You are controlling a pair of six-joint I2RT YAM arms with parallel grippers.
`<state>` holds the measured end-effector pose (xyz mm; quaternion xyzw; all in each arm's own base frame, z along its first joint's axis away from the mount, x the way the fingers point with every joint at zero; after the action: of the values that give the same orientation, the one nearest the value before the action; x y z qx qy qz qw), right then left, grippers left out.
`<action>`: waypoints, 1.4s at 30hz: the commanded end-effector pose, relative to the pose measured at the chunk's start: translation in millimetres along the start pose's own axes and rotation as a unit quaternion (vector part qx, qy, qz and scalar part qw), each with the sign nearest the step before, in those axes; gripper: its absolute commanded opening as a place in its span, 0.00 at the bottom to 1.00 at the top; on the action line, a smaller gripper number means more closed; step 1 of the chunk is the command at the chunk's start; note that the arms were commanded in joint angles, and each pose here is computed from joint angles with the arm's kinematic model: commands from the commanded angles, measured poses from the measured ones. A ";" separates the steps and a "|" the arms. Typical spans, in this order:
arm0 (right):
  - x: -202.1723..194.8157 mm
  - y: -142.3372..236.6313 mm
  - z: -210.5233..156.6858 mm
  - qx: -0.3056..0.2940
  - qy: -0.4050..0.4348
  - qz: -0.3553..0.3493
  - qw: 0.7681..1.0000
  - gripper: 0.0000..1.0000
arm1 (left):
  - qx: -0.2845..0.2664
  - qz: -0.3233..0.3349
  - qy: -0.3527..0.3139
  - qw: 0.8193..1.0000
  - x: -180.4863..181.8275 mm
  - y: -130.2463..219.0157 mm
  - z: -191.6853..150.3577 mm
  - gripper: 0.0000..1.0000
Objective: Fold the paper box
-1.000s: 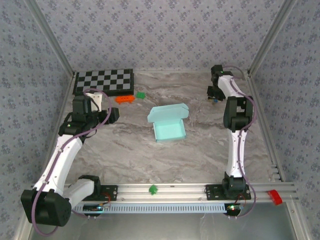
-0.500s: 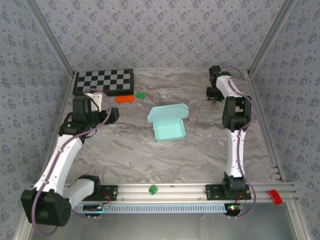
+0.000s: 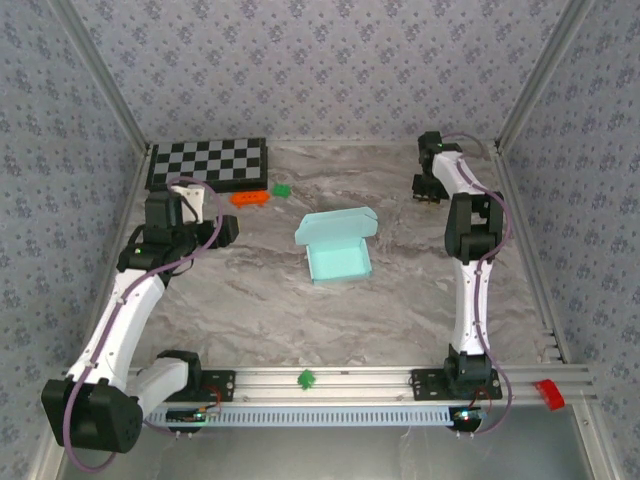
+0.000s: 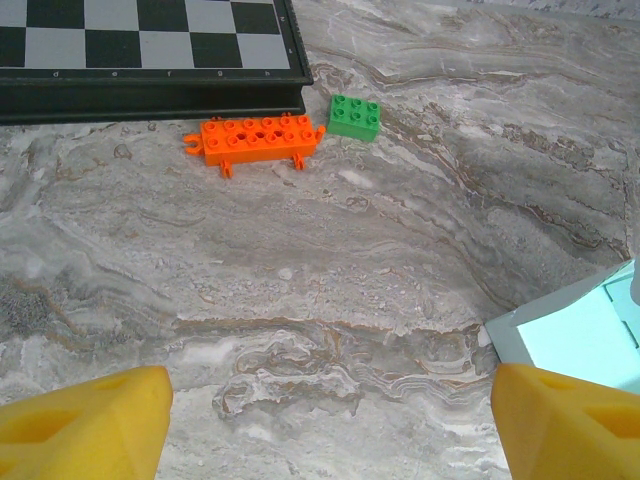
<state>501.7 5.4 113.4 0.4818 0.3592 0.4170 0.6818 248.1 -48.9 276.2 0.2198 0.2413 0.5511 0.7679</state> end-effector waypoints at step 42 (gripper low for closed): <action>-7.1 -1.4 2.5 0.001 -0.014 -0.013 1.000 0.27 | -0.019 -0.009 -0.002 1.000 -0.9 6.4 3.8 0.83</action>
<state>501.9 2.7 117.8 0.4800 0.3453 0.4205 0.6882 248.3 -48.9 276.4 0.2191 0.2408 0.5514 0.7681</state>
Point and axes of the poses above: each hand's point on the last joint's axis, 136 mm out from that joint toward the fingers, its own y axis back along the fingers, its own x axis along the line the jaws close on, z = x × y, the point moved 9 cm from there along y, back along the fingers, and after that the axes turned 9 degrees about -y, right-handed, at the moved point
